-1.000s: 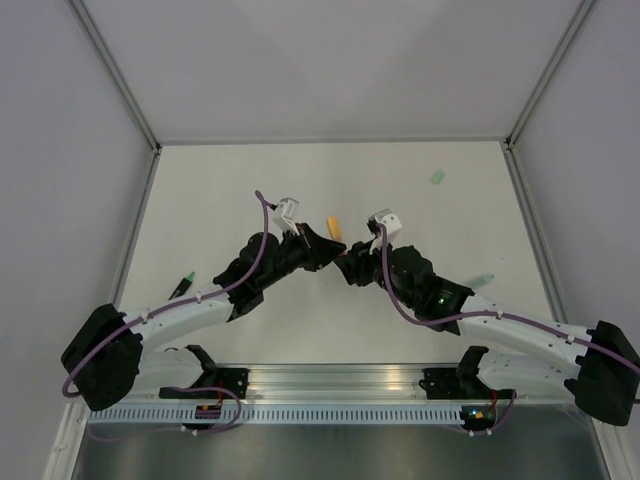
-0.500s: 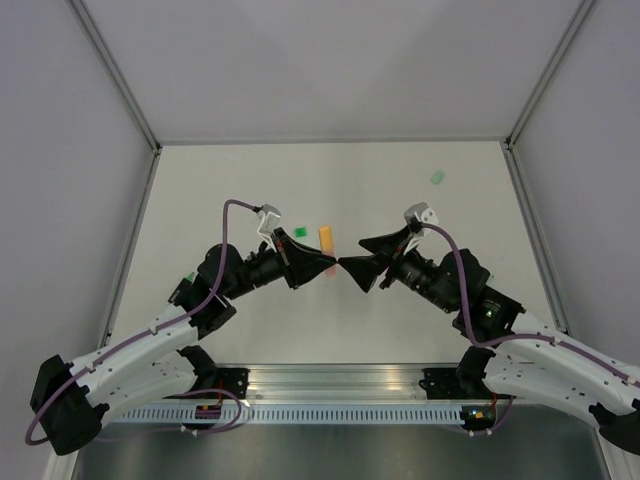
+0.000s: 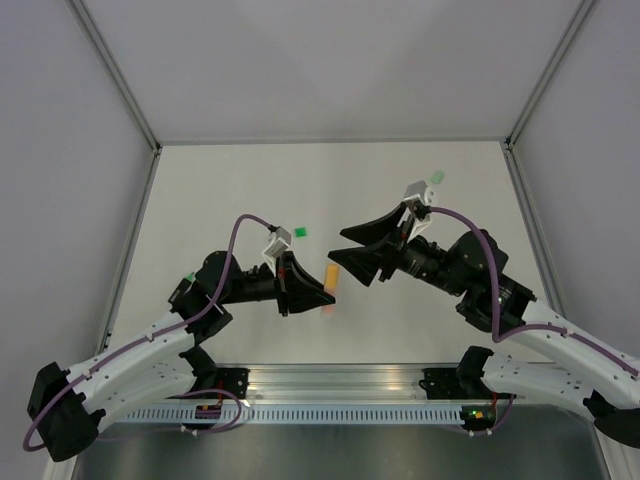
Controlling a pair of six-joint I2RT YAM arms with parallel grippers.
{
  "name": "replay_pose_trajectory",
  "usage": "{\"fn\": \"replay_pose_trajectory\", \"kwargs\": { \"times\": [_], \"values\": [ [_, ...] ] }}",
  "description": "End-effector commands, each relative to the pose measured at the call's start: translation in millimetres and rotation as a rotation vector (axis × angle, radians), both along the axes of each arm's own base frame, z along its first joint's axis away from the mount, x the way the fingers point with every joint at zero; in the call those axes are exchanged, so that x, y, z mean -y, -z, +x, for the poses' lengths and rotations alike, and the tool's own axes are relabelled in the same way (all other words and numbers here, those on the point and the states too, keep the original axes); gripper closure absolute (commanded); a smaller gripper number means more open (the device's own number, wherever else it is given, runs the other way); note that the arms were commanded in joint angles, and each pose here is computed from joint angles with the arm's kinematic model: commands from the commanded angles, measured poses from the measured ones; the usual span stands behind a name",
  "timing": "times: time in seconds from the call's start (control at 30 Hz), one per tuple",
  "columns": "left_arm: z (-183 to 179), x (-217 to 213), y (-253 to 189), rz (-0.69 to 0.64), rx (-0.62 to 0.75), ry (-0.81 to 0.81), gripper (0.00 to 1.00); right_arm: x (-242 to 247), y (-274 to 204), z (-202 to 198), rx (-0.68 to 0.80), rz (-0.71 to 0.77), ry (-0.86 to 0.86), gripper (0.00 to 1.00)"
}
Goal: Insert the pens into the pen caps
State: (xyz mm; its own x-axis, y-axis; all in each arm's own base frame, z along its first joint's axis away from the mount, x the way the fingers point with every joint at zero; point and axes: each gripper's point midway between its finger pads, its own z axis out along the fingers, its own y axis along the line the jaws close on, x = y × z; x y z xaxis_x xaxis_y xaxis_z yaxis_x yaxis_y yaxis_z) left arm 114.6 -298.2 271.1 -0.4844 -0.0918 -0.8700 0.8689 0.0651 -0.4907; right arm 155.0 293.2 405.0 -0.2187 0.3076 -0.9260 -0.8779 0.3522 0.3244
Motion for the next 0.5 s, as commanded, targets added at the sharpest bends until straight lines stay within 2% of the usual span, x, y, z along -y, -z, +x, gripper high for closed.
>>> {"fn": "replay_pose_trajectory", "kwargs": {
  "times": [0.0, 0.37, 0.47],
  "values": [
    [-16, -4, -16, -0.064, 0.108, 0.072, 0.98, -10, 9, -3, 0.002, -0.033, -0.046, 0.34],
    [-20, -4, -14, -0.076, 0.108, 0.096, 0.98, -28, 48, -3, -0.040, -0.077, -0.113, 0.42],
    [-20, -3, -14, -0.076, 0.107, 0.098, 0.98, -31, 54, -2, -0.056, -0.074, -0.117, 0.47]
  ]
}}
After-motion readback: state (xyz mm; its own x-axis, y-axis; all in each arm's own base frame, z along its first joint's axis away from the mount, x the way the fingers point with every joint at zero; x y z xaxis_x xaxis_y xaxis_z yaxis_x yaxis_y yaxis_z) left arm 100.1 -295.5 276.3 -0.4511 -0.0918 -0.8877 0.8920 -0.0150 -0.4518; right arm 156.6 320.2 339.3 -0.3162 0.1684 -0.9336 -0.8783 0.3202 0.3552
